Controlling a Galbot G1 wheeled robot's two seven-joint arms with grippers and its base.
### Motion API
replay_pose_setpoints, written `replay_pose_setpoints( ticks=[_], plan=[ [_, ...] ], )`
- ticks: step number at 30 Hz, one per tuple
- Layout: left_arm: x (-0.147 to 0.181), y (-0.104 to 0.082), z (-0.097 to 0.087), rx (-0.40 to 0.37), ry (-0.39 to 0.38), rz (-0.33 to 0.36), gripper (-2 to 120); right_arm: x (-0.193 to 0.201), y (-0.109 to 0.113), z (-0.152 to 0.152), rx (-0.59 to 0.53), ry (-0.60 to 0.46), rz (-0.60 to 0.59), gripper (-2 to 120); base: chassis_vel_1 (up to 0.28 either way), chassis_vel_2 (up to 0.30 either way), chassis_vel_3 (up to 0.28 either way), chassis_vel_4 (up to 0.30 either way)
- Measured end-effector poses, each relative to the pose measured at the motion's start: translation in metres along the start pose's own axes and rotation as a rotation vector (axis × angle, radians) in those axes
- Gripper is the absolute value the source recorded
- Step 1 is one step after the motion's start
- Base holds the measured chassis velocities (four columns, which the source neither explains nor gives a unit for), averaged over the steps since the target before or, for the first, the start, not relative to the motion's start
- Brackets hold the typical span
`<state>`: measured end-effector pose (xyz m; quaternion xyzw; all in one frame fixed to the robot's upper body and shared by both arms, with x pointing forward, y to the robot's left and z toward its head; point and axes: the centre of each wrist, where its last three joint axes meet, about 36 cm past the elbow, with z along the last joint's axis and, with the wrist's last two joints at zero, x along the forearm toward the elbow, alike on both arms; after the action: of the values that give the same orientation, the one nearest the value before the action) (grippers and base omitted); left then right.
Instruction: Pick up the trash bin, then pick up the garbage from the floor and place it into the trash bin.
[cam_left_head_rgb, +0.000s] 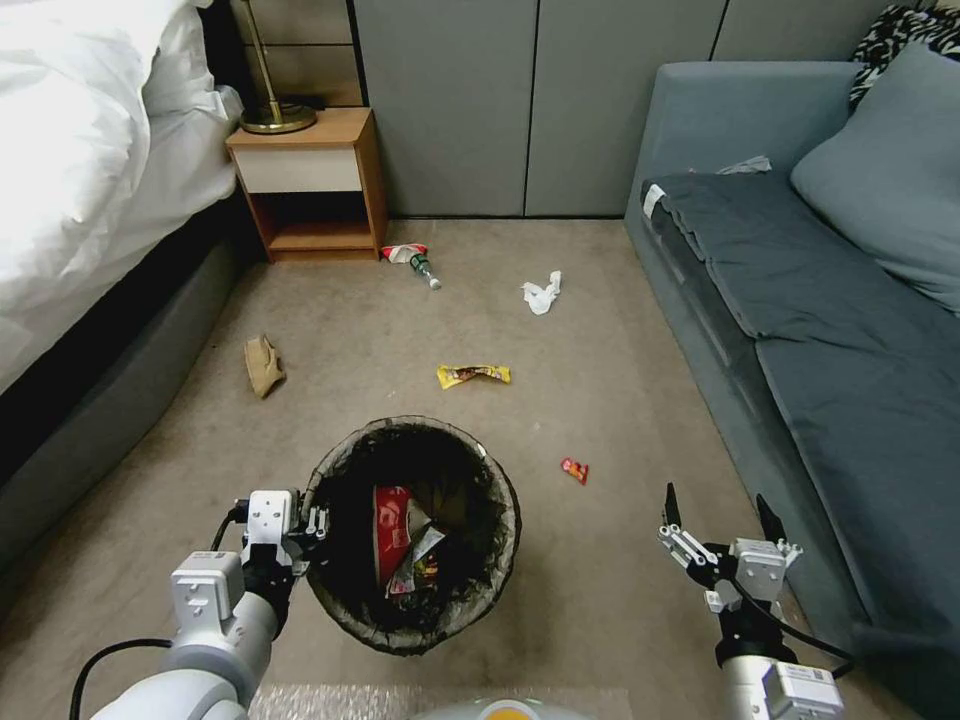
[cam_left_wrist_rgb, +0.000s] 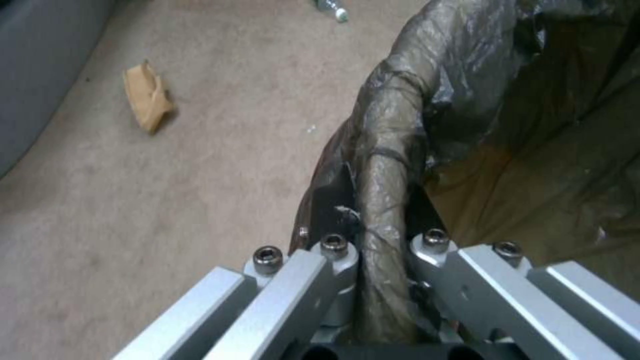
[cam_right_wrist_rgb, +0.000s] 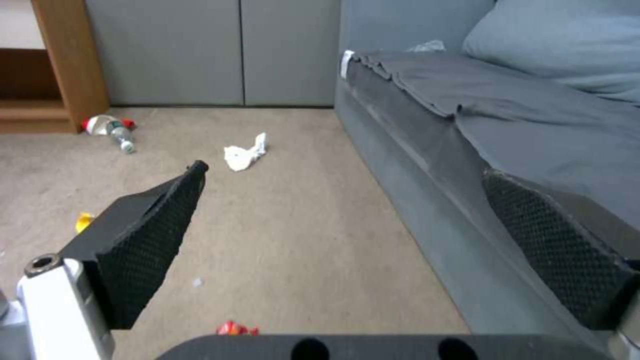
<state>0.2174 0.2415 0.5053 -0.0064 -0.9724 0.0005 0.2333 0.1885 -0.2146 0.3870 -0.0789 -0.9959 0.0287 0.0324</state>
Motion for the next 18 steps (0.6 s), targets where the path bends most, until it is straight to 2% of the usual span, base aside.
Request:
replay_pose_setpoints(
  ticks=[18],
  plan=[
    [0.0002, -0.0003, 0.0004, 0.005, 0.001, -0.002, 1, -0.0002, 0.0015, 0.0033, -0.001, 0.009, -0.005, 100, -0.162, 0.158, 0.160, -0.164]
  ],
)
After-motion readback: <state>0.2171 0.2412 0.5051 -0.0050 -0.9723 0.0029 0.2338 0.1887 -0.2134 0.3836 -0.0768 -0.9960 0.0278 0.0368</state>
